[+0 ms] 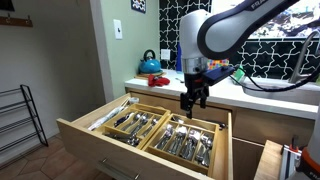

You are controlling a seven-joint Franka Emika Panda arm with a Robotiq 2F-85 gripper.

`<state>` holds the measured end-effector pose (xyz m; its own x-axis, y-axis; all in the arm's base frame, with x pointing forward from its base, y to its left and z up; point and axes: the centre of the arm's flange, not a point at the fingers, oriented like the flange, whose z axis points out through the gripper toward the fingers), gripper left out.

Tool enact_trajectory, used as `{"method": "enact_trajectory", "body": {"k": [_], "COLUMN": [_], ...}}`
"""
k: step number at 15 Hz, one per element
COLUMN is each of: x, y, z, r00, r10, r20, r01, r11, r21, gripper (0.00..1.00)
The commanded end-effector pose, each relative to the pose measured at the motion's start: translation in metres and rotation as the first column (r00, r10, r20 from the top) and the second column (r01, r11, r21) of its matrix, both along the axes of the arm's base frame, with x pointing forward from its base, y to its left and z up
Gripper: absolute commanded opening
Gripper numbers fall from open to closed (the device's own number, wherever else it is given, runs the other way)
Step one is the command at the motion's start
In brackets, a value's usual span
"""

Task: Pick up one bread knife from the open drawer and put it on the kitchen counter

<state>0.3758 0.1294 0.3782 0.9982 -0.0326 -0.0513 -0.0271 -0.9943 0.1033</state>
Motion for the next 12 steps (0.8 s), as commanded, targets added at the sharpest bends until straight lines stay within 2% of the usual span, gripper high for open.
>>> {"method": "enact_trajectory", "body": {"k": [1,6,12], "x": [0.0,0.003,0.0], "y": [0.004,0.002,0.034], "z": [-0.005,-0.001,-0.039], "r00": [1.0,1.0,0.991], "r10": [0.006,0.0,0.075], "r20": [-0.009,0.001,-0.115], "r01": [-0.006,0.0,-0.073], "r11": [1.0,1.0,0.997], "r21": [-0.002,0.002,0.023], "gripper": [1.0,1.0,1.0]}}
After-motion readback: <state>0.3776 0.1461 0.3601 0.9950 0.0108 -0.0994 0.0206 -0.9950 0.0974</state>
